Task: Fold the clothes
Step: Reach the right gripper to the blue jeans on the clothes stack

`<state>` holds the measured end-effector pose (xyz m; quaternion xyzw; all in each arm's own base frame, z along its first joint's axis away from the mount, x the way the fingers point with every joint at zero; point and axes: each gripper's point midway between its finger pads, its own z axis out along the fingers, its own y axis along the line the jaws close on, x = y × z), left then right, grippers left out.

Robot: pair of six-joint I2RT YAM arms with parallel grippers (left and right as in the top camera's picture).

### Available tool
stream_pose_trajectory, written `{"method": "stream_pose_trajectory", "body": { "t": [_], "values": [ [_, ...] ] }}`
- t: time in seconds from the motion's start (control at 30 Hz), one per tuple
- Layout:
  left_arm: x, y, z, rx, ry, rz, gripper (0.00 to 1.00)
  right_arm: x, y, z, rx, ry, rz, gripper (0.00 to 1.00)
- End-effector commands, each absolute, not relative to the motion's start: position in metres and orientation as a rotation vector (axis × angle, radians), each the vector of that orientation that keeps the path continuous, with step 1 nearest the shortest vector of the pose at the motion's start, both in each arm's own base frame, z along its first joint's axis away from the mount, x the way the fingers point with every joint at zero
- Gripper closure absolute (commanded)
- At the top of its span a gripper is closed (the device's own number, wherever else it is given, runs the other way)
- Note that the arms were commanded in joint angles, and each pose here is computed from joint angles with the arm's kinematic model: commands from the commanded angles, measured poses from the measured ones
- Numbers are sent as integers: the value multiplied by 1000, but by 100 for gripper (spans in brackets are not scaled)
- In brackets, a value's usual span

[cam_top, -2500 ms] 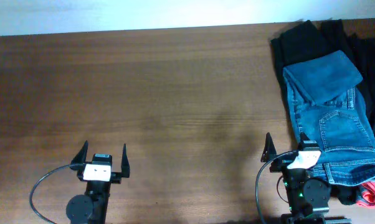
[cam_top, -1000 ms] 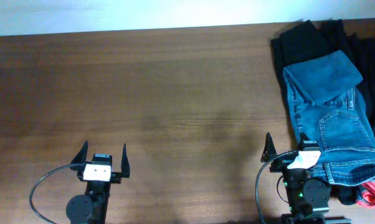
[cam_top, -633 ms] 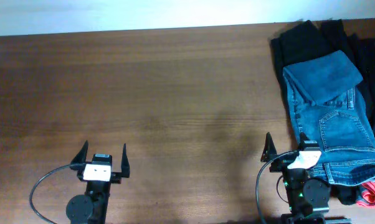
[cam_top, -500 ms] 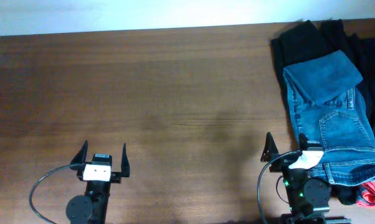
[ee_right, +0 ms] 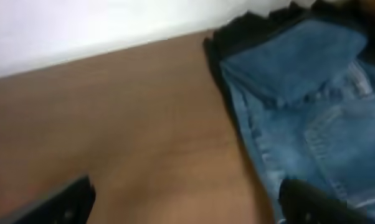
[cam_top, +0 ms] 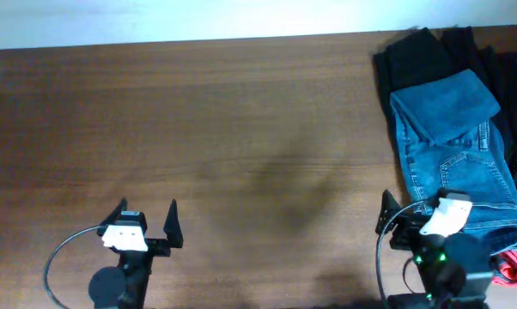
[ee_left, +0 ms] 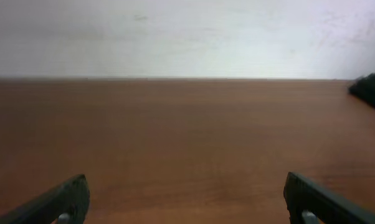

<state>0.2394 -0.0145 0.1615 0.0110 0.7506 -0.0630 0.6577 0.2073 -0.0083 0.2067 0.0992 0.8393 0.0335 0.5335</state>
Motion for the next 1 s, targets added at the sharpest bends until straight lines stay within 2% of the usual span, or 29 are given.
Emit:
{"method": "stream_pose_trajectory", "body": {
  "t": [0.0,0.13,0.27,0.43,0.77,0.97],
  "values": [
    [230,-19,212,3,1653,-196,1,205,-11,226,259,2094,54,1],
    [232,-19,228,-3,1725,-198,1,211,-14,232,261,2145,27,1],
    [245,-18,235,-15,1810,-205,1,194,-52,204,687,2194,-119,1],
    [272,-17,241,-20,1925,-206,1,178,-56,181,925,2244,-120,1],
    [306,-15,234,-16,2038,-202,1,179,-81,173,988,2309,-161,1],
    [308,-15,235,-15,2030,-201,1,152,-115,150,1331,2377,-227,1]
  ]
}}
